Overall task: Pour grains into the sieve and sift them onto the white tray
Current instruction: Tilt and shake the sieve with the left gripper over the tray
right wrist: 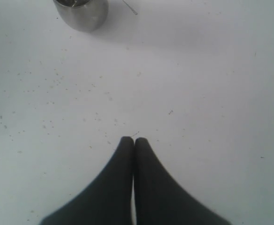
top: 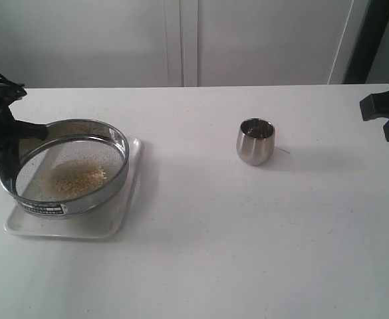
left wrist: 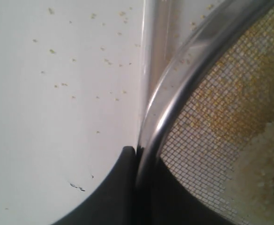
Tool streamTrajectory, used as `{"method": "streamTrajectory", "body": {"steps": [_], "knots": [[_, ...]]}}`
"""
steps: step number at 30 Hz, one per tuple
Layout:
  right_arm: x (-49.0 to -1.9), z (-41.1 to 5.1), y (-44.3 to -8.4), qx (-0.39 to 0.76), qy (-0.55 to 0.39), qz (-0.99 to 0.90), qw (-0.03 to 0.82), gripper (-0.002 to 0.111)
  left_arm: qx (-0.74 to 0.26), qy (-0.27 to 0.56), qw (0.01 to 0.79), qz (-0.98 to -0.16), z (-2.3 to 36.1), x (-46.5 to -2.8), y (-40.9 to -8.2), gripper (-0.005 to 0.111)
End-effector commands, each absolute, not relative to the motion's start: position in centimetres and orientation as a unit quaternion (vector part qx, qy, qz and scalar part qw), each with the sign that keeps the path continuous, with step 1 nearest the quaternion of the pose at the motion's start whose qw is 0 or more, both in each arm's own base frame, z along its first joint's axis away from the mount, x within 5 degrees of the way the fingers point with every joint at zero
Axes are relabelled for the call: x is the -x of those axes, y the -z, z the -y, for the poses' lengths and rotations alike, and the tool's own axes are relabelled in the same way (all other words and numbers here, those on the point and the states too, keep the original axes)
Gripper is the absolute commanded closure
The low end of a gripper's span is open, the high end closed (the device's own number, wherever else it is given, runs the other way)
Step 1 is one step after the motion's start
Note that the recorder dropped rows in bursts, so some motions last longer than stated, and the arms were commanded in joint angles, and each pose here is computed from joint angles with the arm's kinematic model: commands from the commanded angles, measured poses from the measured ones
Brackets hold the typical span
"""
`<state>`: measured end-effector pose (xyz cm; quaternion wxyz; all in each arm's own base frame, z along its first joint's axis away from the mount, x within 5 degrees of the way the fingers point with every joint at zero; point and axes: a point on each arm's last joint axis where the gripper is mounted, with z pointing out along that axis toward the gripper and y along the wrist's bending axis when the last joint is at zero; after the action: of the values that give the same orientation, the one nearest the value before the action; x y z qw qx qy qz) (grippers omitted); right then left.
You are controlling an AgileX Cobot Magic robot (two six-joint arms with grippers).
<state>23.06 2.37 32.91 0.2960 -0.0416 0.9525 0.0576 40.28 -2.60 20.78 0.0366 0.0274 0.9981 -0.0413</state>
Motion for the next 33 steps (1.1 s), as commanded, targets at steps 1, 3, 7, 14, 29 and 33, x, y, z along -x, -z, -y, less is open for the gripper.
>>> {"method": "streamTrajectory", "body": {"steps": [1, 3, 7, 14, 29, 33], "knots": [[-23.0, -2.2, -33.0, 0.040, -0.056, -0.950, 0.304, 0.108, -0.016, 0.063, 0.055, -0.996, 2.8, -40.0, -21.7, 0.107], [-23.0, -2.2, -33.0, 0.040, -0.056, -0.950, 0.304, 0.108, -0.016, 0.063, 0.058, -0.996, 2.8, -40.1, -21.7, 0.107], [-23.0, -2.2, -33.0, 0.040, -0.056, -0.950, 0.304, 0.108, -0.021, 0.063, 0.058, -0.996, 2.8, -40.1, -21.7, 0.107], [-23.0, -2.2, -33.0, 0.040, -0.055, -0.950, 0.304, 0.108, -0.039, 0.063, 0.059, -0.996, 2.9, -40.1, -21.5, 0.107], [-23.0, -2.2, -33.0, 0.040, -0.055, -0.950, 0.304, 0.108, -0.029, 0.054, 0.027, -0.998, 2.7, -41.1, -22.2, 0.107], [-23.0, -2.2, -33.0, 0.040, -0.055, -0.950, 0.304, 0.108, -0.023, 0.060, 0.093, -0.994, 2.8, -40.9, -22.1, 0.107]]}}
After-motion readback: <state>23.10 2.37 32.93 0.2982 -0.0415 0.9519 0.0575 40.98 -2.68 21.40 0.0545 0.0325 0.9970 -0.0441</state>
